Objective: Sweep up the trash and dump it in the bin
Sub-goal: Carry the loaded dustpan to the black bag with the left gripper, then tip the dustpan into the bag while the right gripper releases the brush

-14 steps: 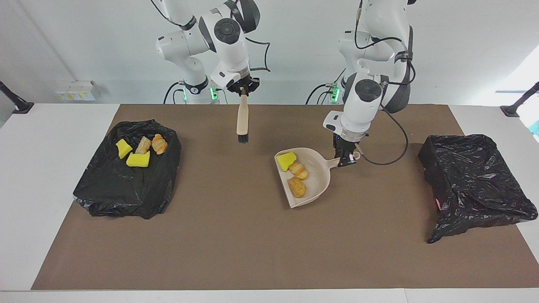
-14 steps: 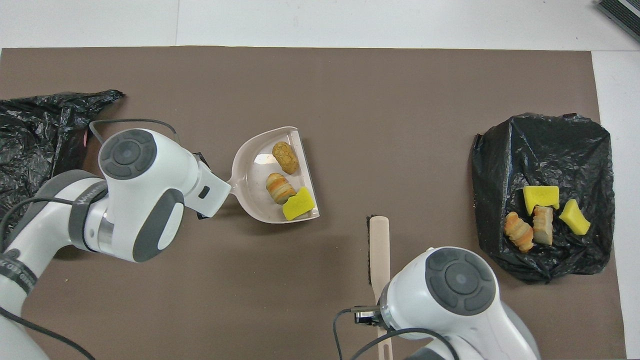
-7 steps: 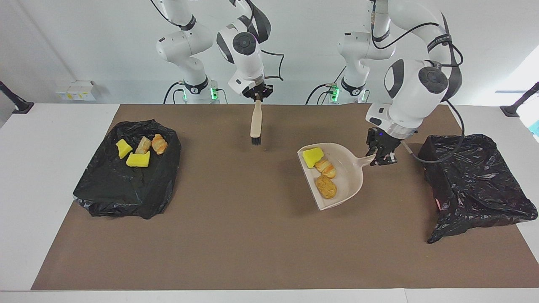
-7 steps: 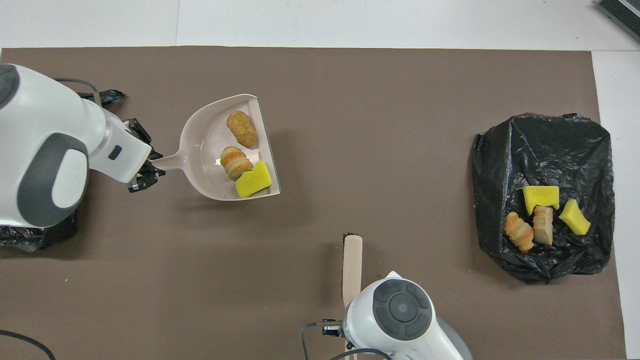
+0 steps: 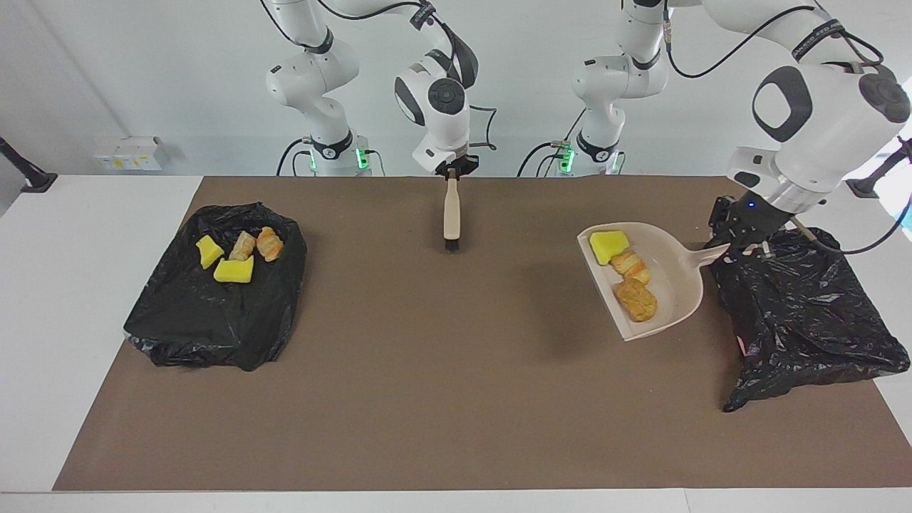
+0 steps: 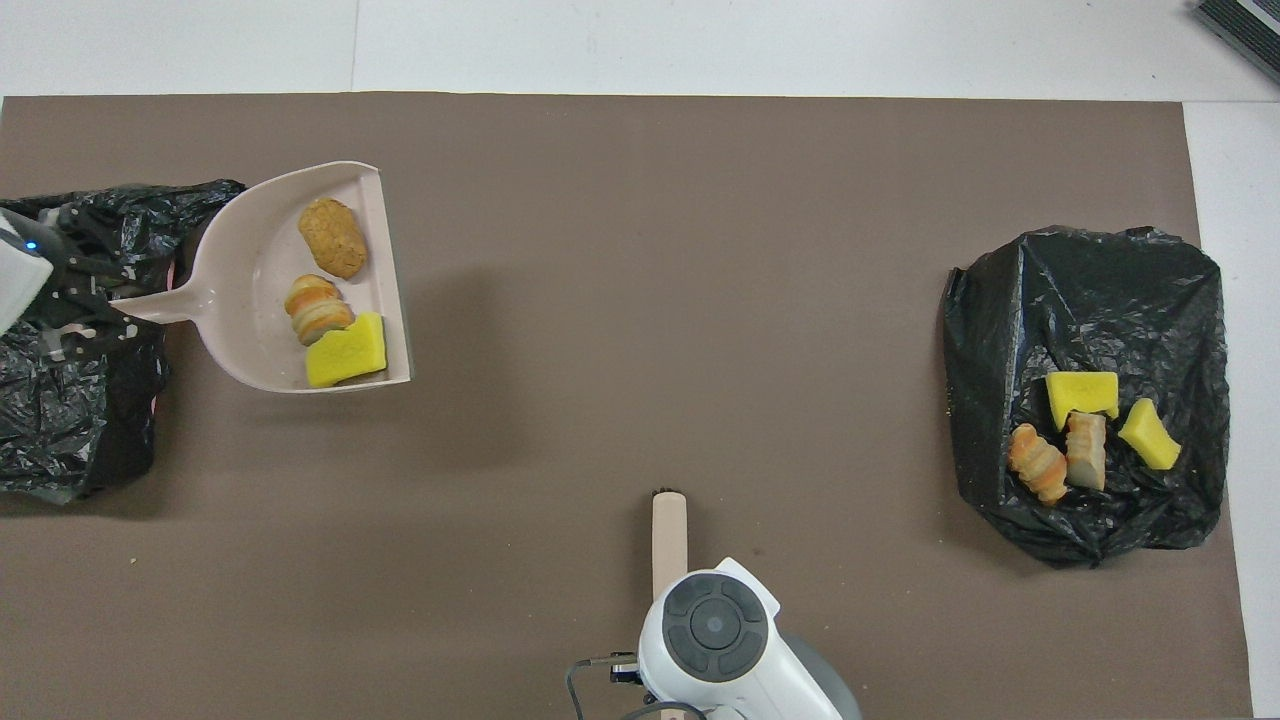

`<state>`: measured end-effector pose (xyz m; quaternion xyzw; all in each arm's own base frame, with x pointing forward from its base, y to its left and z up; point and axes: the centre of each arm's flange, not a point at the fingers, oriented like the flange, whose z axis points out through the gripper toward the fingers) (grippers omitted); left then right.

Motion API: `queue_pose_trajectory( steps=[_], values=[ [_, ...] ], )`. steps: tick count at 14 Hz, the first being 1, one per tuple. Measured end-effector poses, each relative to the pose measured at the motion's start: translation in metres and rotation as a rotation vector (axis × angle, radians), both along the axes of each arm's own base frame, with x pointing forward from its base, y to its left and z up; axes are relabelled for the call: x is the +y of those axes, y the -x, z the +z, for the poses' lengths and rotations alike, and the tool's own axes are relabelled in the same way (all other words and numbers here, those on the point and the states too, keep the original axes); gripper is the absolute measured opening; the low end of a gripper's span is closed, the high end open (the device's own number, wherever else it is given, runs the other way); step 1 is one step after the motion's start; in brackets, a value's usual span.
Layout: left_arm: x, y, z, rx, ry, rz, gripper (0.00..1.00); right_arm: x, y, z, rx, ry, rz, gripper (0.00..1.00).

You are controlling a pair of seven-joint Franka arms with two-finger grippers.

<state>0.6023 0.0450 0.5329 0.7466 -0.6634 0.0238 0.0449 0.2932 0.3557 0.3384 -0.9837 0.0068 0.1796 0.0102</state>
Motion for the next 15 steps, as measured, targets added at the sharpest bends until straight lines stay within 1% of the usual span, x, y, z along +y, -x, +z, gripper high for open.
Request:
queue_pose_trajectory(
  steps=[3,4,5,8,9,10,11,12,14,15],
  values=[
    [0.080,0.003,0.000,-0.011,-0.003,-0.019,0.32,0.001,0.002,-0.003,0.000,0.005,0.021,0.26],
    [0.106,0.007,0.002,-0.015,-0.016,-0.004,0.32,0.001,0.001,-0.003,-0.001,0.005,0.022,0.29],
    [0.132,0.011,0.005,-0.017,-0.035,0.018,0.32,0.001,0.001,-0.003,-0.001,0.005,0.021,0.30],
    [0.191,0.023,0.020,-0.019,-0.097,0.060,0.32,0.002,-0.003,0.000,-0.008,-0.003,0.017,0.57],
    [0.205,0.026,0.023,-0.020,-0.120,0.062,0.32,0.004,-0.008,0.005,-0.018,-0.014,0.011,0.70],
    [0.218,0.028,0.026,-0.022,-0.144,0.057,0.32,0.006,-0.016,0.013,-0.033,-0.029,0.000,0.80],
    [0.231,0.031,0.029,-0.027,-0.165,0.046,0.32,0.006,-0.028,0.024,-0.051,-0.048,-0.017,0.92],
    [0.243,0.035,0.033,-0.036,-0.183,0.038,0.32,0.005,-0.042,0.037,-0.073,-0.068,-0.038,1.00],
    [0.263,0.038,0.039,-0.045,-0.264,0.029,0.32,0.000,-0.068,0.066,-0.132,-0.103,-0.067,1.00],
    [0.268,0.037,0.041,-0.050,-0.321,0.017,0.32,-0.003,-0.080,0.082,-0.168,-0.115,-0.074,1.00]
  ],
)
